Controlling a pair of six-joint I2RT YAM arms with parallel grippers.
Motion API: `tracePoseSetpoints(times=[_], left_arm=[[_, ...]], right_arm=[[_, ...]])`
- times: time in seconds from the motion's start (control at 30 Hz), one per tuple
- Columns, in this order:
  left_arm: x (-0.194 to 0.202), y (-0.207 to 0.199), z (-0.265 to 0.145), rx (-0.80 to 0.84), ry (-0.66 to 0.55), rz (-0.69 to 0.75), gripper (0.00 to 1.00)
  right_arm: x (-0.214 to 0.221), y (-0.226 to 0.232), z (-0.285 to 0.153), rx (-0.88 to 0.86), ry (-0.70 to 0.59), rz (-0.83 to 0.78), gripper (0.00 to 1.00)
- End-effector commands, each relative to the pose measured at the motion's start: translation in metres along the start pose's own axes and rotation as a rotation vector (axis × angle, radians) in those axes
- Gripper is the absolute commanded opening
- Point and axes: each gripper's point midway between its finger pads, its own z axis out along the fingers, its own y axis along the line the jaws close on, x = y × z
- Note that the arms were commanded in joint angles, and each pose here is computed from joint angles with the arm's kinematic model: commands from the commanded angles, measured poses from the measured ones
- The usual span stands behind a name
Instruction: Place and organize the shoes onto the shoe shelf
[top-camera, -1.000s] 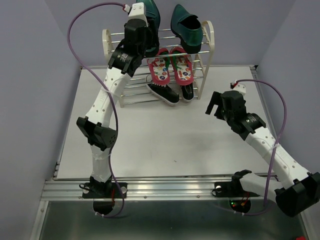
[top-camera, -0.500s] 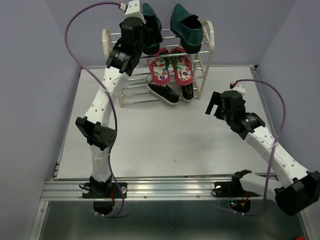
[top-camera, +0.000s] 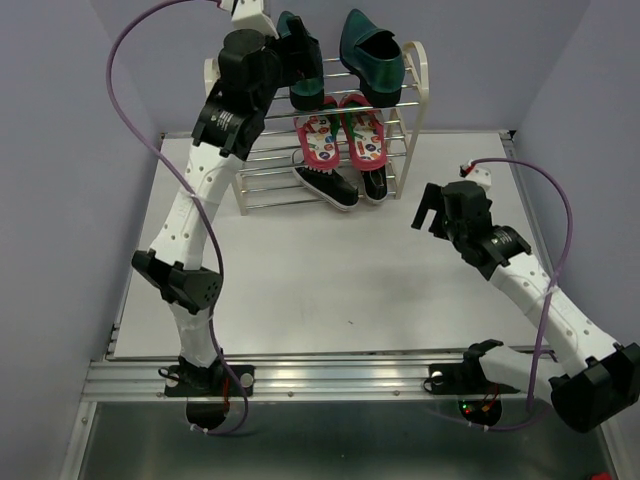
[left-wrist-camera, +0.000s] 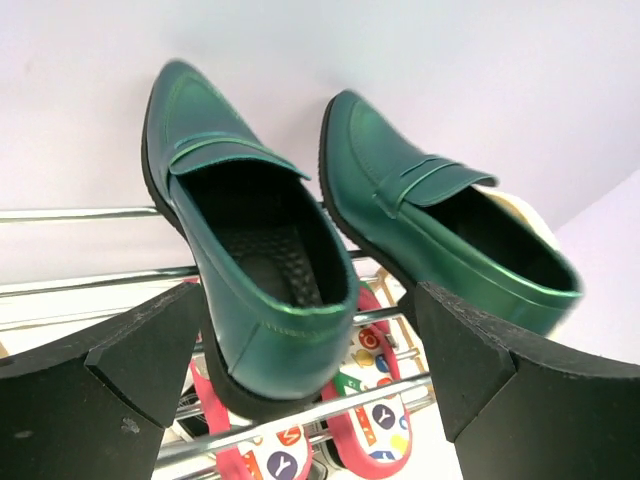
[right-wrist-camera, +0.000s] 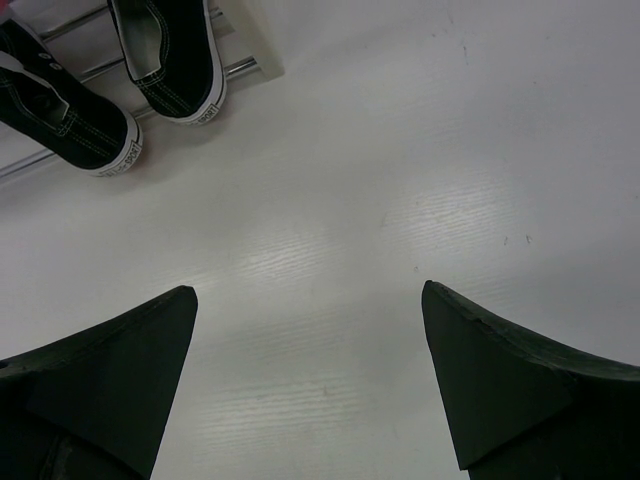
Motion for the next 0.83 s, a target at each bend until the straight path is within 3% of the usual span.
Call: tracePoseSetpoints(times=[0.0, 0.07, 0.13, 0.17, 0.23, 0.27, 0.3, 0.33, 0.37, 0.4, 0.5, 0.6, 0.7, 0.8], left_arm=[[-0.079, -0.024, -0.065, 0.09, -0.171, 0.0, 0.99], [-0.071, -0.016, -0.075, 0.062, -0.152, 0.018, 0.99], [-0.09, -0.007, -0.112, 0.028, -0.207, -0.007, 0.99], [-0.058, 0.016, -0.109, -0.057, -0.156, 0.008, 0.99], [-0.068, 0.031, -0.155, -0.082, -0.22, -0.023, 0.99], [-0.03, 0.05, -0.154, -0.133, -0.177, -0.027, 0.99], [-0.039, 0.059, -0.186, -0.138, -0.23, -0.059, 0.99], [-0.028, 0.071, -0.195, -0.167, -0.224, -0.079, 0.99], [0.01, 0.099, -0.198, -0.27, -0.178, -0.082, 0.99], [0.017, 0.111, -0.219, -0.307, -0.192, -0.174, 0.99], [0.077, 0.142, -0.231, -0.402, -0.1, -0.203, 0.99], [0.108, 0.156, -0.245, -0.439, -0.015, -0.173, 0.99], [0.127, 0.162, -0.251, -0.462, 0.043, -0.175, 0.99], [0.127, 0.166, -0.251, -0.475, 0.017, -0.185, 0.99]], right_arm=[[-0.038, 0.0, -0.017, -0.001, -0.13, 0.046, 1.0], [-0.045, -0.003, -0.024, 0.007, -0.159, 0.06, 1.0], [-0.056, -0.012, -0.035, 0.028, -0.21, 0.081, 1.0], [-0.059, -0.015, -0.038, 0.036, -0.227, 0.085, 1.0], [-0.069, -0.026, -0.049, 0.067, -0.276, 0.098, 1.0], [-0.071, -0.03, -0.051, 0.086, -0.292, 0.104, 1.0], [-0.073, -0.038, -0.054, 0.118, -0.312, 0.112, 1.0], [-0.076, -0.042, -0.058, 0.128, -0.331, 0.126, 1.0], [-0.076, -0.045, -0.06, 0.139, -0.339, 0.144, 1.0], [-0.076, -0.049, -0.062, 0.153, -0.35, 0.151, 1.0], [-0.079, -0.059, -0.07, 0.176, -0.382, 0.167, 1.0], [-0.08, -0.076, -0.077, 0.25, -0.424, 0.171, 1.0], [-0.082, -0.08, -0.081, 0.258, -0.439, 0.185, 1.0], [-0.084, -0.076, -0.081, 0.241, -0.435, 0.182, 1.0]])
